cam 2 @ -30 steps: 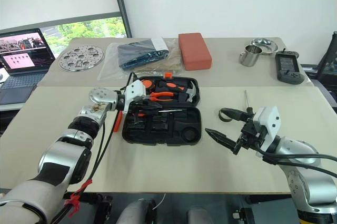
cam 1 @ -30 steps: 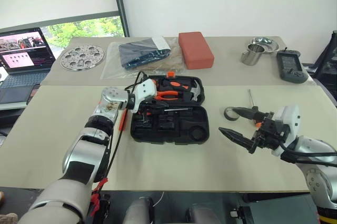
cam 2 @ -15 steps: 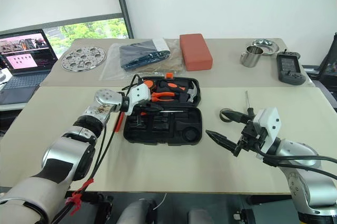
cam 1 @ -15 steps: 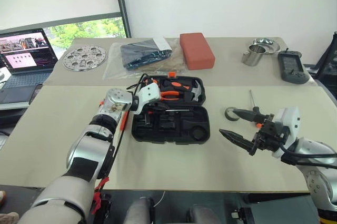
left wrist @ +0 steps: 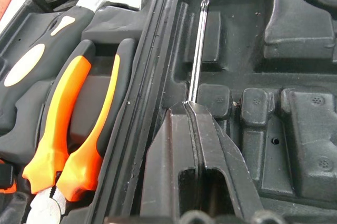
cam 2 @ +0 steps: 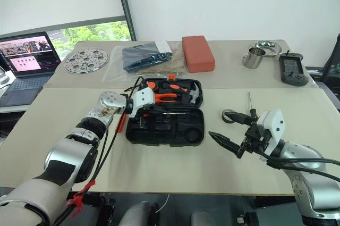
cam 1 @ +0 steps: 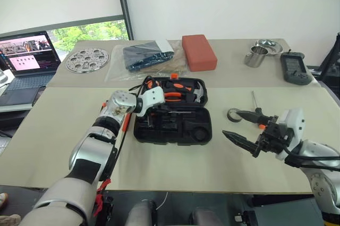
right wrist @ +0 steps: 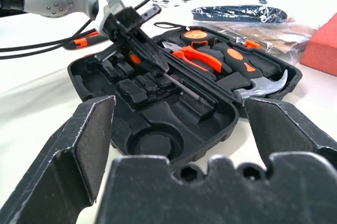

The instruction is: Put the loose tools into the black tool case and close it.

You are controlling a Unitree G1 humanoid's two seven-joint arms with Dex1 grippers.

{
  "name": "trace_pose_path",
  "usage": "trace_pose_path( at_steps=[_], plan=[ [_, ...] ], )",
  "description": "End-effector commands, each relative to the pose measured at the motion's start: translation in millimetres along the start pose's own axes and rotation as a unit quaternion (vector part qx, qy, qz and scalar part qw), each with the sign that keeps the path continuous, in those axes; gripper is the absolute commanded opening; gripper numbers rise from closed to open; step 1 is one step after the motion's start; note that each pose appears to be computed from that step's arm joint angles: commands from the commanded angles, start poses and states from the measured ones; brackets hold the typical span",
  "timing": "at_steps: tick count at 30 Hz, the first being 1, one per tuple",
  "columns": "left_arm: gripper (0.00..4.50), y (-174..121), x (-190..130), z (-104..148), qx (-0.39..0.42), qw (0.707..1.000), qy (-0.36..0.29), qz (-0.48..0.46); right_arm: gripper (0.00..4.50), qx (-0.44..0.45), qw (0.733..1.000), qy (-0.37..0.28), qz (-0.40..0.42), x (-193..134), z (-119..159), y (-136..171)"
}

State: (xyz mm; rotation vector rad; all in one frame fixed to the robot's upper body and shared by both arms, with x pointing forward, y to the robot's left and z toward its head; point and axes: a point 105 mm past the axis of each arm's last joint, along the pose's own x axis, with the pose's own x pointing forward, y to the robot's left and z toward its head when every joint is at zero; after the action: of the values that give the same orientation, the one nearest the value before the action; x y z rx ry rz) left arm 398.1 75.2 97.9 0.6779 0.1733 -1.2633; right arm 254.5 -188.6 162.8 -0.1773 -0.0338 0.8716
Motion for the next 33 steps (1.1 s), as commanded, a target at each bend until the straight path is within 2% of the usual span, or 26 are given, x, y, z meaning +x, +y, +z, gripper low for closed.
trace_pose_path(
  at_steps=[1,7,11,18,19,20,21,22,23,24,28,31,33],
  plan=[
    [0.03,-19.4,4.0,-35.3,-0.025,0.997,0.067,-0.020,4.50,-0.033,0.999,-0.019,0.003,-0.4,14.9,1.8],
    [0.03,-16.3,3.2,-35.2,-0.033,0.998,0.061,-0.005,4.50,-0.033,0.999,-0.019,0.001,-0.1,15.2,1.4],
    [0.03,2.8,-4.7,-8.1,-0.041,0.999,-0.012,0.026,4.50,-0.026,0.998,-0.018,-0.045,-2.3,15.9,-13.0],
    [0.03,27.5,-38.9,41.8,-0.058,0.986,-0.154,0.031,4.50,-0.018,0.977,0.083,-0.198,-15.8,-17.8,-68.2],
    [0.57,28.8,-45.9,48.9,-0.058,0.983,-0.171,0.023,4.50,-0.013,0.971,0.094,-0.219,-16.7,-21.5,-76.6],
    [0.69,28.9,-52.7,54.9,-0.056,0.982,-0.182,0.013,4.50,-0.008,0.966,0.106,-0.235,-17.0,-25.1,-83.9],
    [1.01,25.4,-59.9,61.3,-0.051,0.979,-0.195,-0.008,4.50,0.006,0.961,0.120,-0.248,-17.5,-29.8,-90.2],
    [1.53,21.1,-66.2,66.3,-0.046,0.978,-0.203,-0.028,4.50,0.015,0.957,0.130,-0.261,-18.1,-32.9,-96.3],
    [1.72,16.2,-73.7,71.9,-0.042,0.976,-0.209,-0.047,4.50,0.028,0.950,0.138,-0.278,-18.9,-36.0,-104.3],
    [2.15,12.0,-80.1,77.6,-0.038,0.974,-0.215,-0.061,4.50,0.041,0.944,0.144,-0.295,-19.8,-38.8,-111.5],
    [3.61,-6.1,-103.4,92.8,-0.035,0.972,-0.207,-0.108,4.50,0.097,0.921,0.192,-0.323,-18.0,-56.0,-132.0],
    [4.43,-11.2,-111.0,102.2,-0.031,0.972,-0.202,-0.114,4.50,0.135,0.909,0.219,-0.329,-15.9,-69.4,-138.9],
    [4.43,-12.7,-113.6,108.1,-0.030,0.972,-0.202,-0.113,4.50,0.147,0.902,0.237,-0.330,-16.1,-77.3,-143.1]
  ],
)
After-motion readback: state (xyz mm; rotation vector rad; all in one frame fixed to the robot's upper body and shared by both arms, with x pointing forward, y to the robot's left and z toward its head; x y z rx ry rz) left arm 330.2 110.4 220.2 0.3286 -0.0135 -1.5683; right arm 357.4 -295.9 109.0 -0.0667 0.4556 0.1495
